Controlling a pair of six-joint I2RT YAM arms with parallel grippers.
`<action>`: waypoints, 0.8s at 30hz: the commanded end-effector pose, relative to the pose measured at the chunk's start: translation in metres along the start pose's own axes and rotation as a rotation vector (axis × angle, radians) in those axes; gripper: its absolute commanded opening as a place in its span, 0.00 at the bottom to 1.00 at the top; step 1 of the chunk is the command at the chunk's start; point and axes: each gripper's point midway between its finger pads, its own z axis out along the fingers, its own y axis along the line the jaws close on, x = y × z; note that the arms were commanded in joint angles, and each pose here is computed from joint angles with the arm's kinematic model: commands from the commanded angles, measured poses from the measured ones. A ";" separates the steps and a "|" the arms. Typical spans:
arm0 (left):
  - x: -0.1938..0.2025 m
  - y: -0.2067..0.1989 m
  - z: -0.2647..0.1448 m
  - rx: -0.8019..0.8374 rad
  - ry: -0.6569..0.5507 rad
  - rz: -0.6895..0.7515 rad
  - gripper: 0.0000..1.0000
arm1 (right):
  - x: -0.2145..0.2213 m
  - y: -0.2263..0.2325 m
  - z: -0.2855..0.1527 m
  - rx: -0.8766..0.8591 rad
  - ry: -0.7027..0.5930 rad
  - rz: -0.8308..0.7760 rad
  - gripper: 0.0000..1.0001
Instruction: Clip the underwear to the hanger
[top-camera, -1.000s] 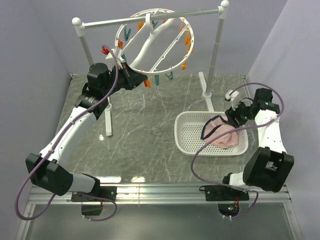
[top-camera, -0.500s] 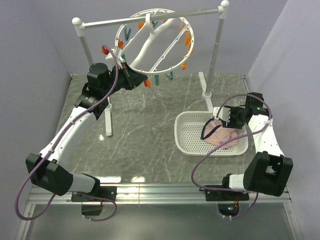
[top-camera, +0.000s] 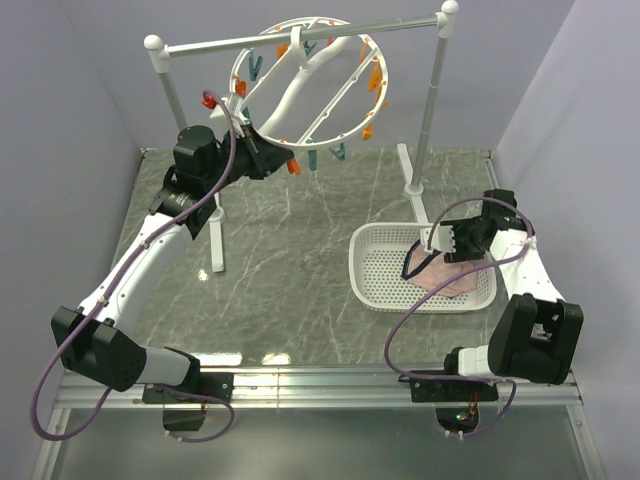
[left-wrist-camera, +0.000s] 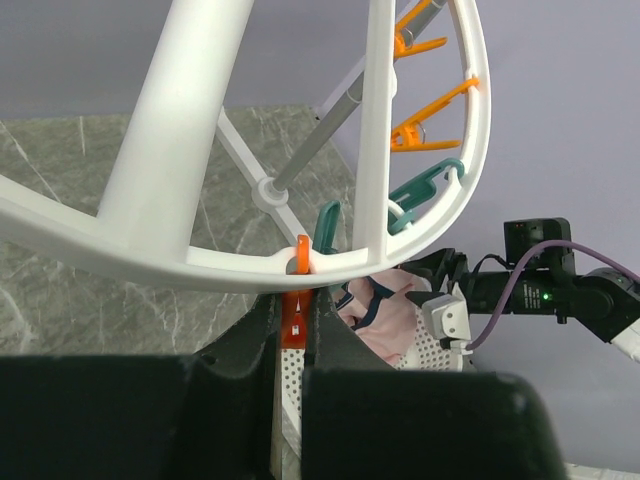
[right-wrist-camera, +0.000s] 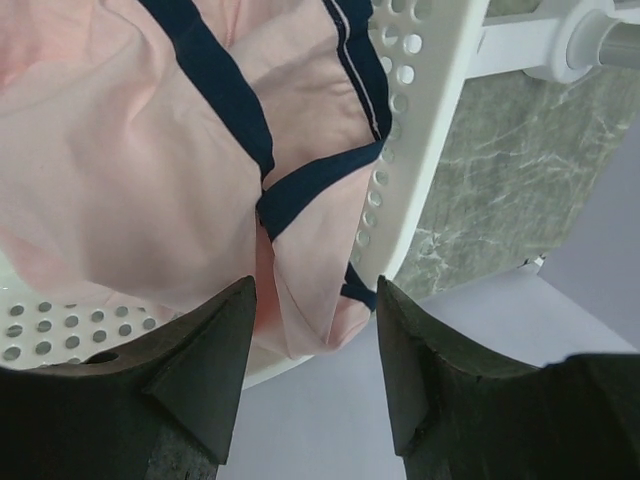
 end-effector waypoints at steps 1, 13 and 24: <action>0.001 -0.003 -0.004 0.016 -0.001 -0.014 0.00 | 0.001 -0.001 0.008 -0.006 0.018 -0.082 0.59; 0.002 0.000 -0.002 0.008 0.004 -0.018 0.00 | 0.013 -0.016 0.034 0.048 0.053 -0.184 0.59; 0.001 -0.002 -0.004 0.018 0.006 -0.008 0.00 | -0.038 -0.057 -0.030 0.106 -0.167 0.084 0.00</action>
